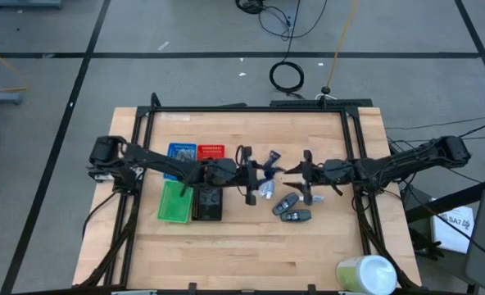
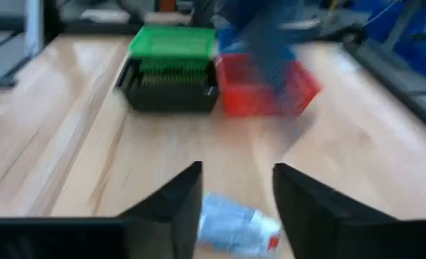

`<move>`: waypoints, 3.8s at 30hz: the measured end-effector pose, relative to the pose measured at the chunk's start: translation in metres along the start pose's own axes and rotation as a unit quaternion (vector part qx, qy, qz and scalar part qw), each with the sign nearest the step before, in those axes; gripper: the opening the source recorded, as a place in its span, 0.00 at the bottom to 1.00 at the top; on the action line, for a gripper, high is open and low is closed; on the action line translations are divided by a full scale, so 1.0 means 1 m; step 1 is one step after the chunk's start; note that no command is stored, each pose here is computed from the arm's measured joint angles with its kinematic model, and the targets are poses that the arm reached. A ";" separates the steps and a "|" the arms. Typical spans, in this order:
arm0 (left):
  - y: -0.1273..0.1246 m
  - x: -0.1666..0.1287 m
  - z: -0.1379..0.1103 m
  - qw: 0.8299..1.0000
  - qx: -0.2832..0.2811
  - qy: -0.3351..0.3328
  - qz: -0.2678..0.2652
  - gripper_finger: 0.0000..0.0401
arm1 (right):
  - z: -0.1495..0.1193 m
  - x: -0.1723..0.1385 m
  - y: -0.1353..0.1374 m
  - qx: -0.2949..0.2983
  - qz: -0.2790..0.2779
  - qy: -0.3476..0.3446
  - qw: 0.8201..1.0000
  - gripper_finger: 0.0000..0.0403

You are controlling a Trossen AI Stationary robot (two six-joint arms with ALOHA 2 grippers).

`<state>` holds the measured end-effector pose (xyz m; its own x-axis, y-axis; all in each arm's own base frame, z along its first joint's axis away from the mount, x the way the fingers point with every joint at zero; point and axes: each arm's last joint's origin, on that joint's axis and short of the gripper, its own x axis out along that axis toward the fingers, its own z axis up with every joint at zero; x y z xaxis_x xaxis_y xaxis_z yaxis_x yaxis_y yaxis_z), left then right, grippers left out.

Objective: Pick & Place Travel size toiletries
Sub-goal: Put the bottom blue shave cream into the green bin

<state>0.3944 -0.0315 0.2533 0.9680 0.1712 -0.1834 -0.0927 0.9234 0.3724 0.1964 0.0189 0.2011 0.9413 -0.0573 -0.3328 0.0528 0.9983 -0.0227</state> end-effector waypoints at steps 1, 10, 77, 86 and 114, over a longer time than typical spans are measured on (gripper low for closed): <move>0.003 -0.005 0.004 1.000 0.001 0.006 0.011 0.29 | -0.002 0.000 0.001 -0.002 0.003 0.006 1.000 0.44; 0.011 -0.059 0.021 0.987 -0.034 0.140 0.068 0.29 | 0.006 -0.019 -0.002 0.003 0.000 -0.013 1.000 0.62; 0.006 -0.283 -0.071 0.829 -0.427 0.359 -0.035 0.29 | -0.040 -0.091 -0.019 0.047 -0.014 -0.163 0.985 0.37; 0.004 -0.282 -0.074 0.800 -0.456 0.390 -0.024 0.29 | -0.040 -0.091 -0.019 0.046 -0.014 -0.163 0.985 0.37; -0.025 -0.253 -0.077 0.763 -0.457 0.457 -0.030 0.37 | -0.040 -0.091 -0.019 0.046 -0.014 -0.163 0.985 0.37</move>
<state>0.1340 -0.0716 0.2201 0.4494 -0.0988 -0.8878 -0.5816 0.7220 -0.3748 0.0965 0.0048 0.1937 0.9953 -0.0959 -0.0117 0.0964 0.9933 0.0639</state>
